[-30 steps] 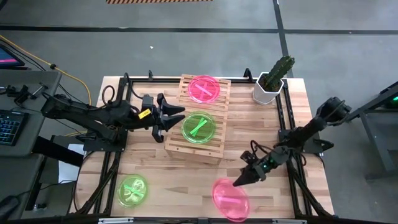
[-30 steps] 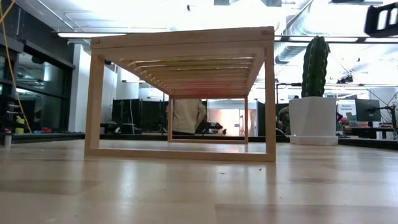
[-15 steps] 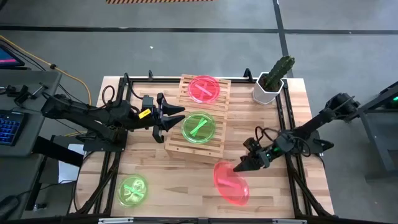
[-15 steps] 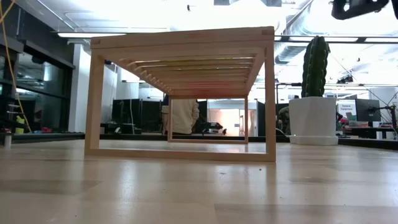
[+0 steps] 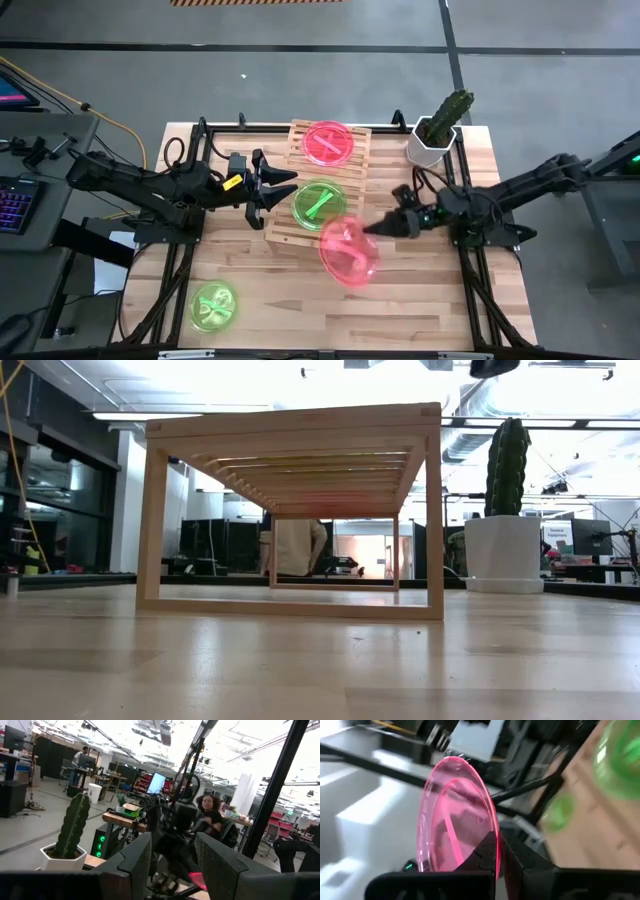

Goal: Place and stack plates onto a shelf
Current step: Stack the pink transparent plate on top of the other pink transparent plates on the shelf

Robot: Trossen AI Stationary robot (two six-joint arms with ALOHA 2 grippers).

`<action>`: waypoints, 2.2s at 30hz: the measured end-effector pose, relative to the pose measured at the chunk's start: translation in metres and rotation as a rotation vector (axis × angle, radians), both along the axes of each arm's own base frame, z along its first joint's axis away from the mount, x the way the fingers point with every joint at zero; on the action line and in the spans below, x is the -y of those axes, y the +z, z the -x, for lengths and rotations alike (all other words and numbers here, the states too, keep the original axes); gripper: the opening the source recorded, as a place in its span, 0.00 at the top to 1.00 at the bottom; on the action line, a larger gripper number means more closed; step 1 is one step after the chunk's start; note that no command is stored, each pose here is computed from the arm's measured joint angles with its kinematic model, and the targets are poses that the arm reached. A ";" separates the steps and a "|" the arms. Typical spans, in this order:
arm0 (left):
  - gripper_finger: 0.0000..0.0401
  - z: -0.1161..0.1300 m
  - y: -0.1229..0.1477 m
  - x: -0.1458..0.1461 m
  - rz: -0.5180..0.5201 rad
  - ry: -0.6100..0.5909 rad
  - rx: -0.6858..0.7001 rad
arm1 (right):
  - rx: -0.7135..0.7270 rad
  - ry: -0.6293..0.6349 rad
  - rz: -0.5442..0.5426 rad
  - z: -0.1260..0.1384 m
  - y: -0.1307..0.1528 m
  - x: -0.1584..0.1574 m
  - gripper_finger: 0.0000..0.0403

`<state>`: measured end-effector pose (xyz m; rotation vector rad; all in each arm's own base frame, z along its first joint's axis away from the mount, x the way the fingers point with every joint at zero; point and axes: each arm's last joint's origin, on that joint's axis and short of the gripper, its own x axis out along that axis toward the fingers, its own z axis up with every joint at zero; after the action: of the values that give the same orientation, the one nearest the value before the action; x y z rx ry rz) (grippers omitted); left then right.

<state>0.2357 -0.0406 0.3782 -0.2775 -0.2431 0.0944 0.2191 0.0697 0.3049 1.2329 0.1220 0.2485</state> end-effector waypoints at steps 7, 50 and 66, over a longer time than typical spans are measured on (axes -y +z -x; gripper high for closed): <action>0.64 0.000 0.000 0.000 0.001 0.000 0.001 | -0.152 -0.155 0.155 -0.005 0.026 0.036 1.00; 0.64 0.003 0.011 -0.001 0.096 -0.006 0.124 | -0.492 -0.908 0.200 -0.060 -0.036 0.178 1.00; 0.64 0.003 0.011 -0.001 0.095 -0.008 0.122 | -0.521 -0.852 0.241 -0.067 -0.047 0.184 0.77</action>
<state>0.2324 -0.0397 0.3888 -0.3791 -0.3596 0.0814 0.2860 -0.1139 0.2580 0.9878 0.0627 -0.8098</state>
